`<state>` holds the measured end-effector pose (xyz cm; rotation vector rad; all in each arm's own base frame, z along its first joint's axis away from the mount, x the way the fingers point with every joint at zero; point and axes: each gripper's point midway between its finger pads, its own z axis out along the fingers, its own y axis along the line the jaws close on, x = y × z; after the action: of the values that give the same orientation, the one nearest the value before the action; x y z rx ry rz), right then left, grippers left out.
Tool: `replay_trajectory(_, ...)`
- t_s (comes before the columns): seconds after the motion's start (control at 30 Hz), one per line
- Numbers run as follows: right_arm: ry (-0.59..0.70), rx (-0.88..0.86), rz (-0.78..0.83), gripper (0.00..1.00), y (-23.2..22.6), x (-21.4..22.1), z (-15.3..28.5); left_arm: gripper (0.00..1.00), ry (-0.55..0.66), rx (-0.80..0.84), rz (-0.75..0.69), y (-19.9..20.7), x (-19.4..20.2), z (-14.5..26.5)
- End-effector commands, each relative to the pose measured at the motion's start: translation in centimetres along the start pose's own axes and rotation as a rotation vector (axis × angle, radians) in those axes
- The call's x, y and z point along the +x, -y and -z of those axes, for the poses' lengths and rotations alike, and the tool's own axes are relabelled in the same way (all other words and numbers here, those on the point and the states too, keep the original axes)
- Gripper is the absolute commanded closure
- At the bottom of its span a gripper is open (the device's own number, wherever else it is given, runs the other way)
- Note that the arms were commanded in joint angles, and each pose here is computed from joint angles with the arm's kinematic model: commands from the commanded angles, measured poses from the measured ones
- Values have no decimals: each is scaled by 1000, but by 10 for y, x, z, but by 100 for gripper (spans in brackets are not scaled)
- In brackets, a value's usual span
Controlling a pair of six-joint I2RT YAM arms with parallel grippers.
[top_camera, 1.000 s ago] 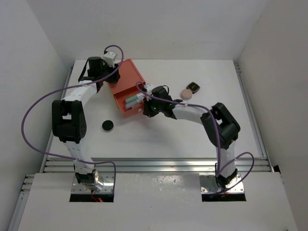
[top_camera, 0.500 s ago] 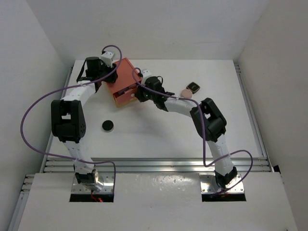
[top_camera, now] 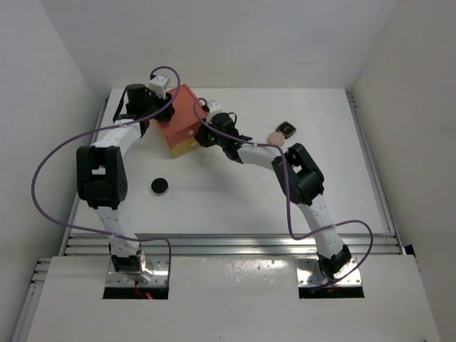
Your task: Organize the makeup
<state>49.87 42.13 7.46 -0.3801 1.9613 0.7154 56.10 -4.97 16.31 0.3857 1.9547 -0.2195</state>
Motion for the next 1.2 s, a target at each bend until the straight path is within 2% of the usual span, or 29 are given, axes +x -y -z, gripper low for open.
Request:
replay_trajectory(0.0, 45, -26, 16, 78, -7, -12, 20, 51, -351, 72, 142, 22, 118, 4)
replay_trajectory(0.17, 5, -19, 25, 52, -2, 7, 10, 51, -350, 81, 153, 24, 119, 1)
replay_trajectory(0.4, 15, -27, 33, 42, 0, 8, -8, 51, -350, 81, 153, 23, 119, -1)
replay_trajectory(0.7, 23, -18, 3, 42, 2, 18, -23, 51, -348, 90, 155, 24, 116, -4)
replay_trajectory(0.8, 65, -23, 7, 45, -2, 3, -31, 51, -356, 93, 149, 23, 121, -5)
replay_trajectory(1.17, 86, -44, 9, 51, -8, -1, -30, 51, -372, 105, 158, 25, 128, -8)
